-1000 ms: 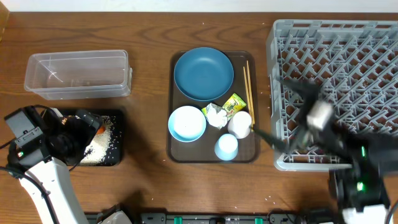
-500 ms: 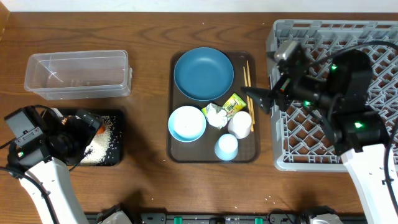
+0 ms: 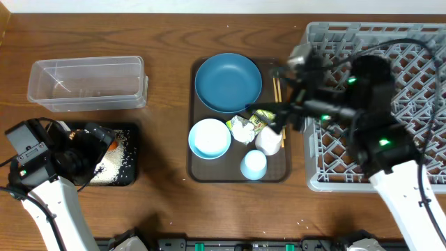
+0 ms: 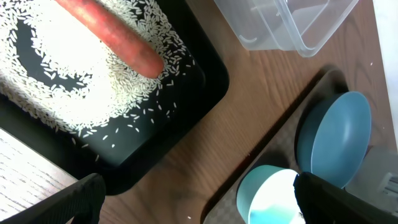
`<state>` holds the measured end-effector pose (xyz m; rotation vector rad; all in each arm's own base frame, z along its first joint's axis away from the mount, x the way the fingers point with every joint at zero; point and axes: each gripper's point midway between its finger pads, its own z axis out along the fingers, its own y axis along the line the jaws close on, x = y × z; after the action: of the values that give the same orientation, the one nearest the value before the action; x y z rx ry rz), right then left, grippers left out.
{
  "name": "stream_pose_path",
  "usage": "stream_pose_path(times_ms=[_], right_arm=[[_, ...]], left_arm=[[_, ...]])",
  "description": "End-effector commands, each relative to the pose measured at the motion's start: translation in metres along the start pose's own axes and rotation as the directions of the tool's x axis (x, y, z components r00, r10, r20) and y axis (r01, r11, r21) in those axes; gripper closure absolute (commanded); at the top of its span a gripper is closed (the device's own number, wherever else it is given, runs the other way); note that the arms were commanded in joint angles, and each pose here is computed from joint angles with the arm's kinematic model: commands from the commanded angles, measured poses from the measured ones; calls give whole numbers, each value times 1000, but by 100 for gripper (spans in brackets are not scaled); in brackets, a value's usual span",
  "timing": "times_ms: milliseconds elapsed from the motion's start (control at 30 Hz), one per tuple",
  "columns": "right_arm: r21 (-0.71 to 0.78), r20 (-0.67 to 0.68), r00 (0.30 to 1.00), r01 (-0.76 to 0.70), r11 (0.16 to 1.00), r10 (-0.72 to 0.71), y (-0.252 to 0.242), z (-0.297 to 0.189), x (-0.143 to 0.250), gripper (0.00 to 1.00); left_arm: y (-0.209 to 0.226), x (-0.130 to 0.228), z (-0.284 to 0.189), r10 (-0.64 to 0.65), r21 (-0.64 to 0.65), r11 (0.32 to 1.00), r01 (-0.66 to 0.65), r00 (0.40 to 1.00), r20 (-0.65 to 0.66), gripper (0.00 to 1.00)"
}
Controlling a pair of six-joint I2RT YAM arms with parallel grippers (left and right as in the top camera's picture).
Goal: Sort waste into correct bins and load items into the dishwasher rack
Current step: 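Move the right gripper from the rack toward the light-blue bowl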
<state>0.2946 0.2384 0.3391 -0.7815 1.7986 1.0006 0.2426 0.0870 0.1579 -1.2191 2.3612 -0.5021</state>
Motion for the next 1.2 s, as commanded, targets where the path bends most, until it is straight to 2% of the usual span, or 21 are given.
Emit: stream_pose_path(times_ms=[0, 133, 267, 567, 800, 967, 1167], right_arm=[[228, -10, 1000, -21, 973, 23, -11, 17, 3, 1], [432, -65, 998, 39, 901, -12, -12, 39, 22, 1], [534, -84, 996, 11, 845, 40, -12, 64, 45, 1], [462, -316, 938, 22, 887, 142, -7, 122, 104, 3], [487, -506, 837, 78, 870, 208, -10, 132, 112, 2], [352, -636, 758, 118, 929, 145, 8, 148, 124, 3], [300, -697, 706, 126, 946, 127, 15, 172, 161, 1]], left_arm=[[0, 0, 0, 17, 6, 1000, -17, 1000, -3, 2], [0, 0, 0, 17, 6, 1000, -17, 1000, -3, 2], [0, 0, 0, 17, 6, 1000, -17, 1000, -3, 2], [0, 0, 0, 17, 7, 1000, -17, 1000, -3, 2], [0, 0, 0, 17, 6, 1000, -17, 1000, -3, 2], [0, -1, 0, 18, 7, 1000, -18, 1000, -3, 2], [0, 0, 0, 17, 6, 1000, -17, 1000, -3, 2]])
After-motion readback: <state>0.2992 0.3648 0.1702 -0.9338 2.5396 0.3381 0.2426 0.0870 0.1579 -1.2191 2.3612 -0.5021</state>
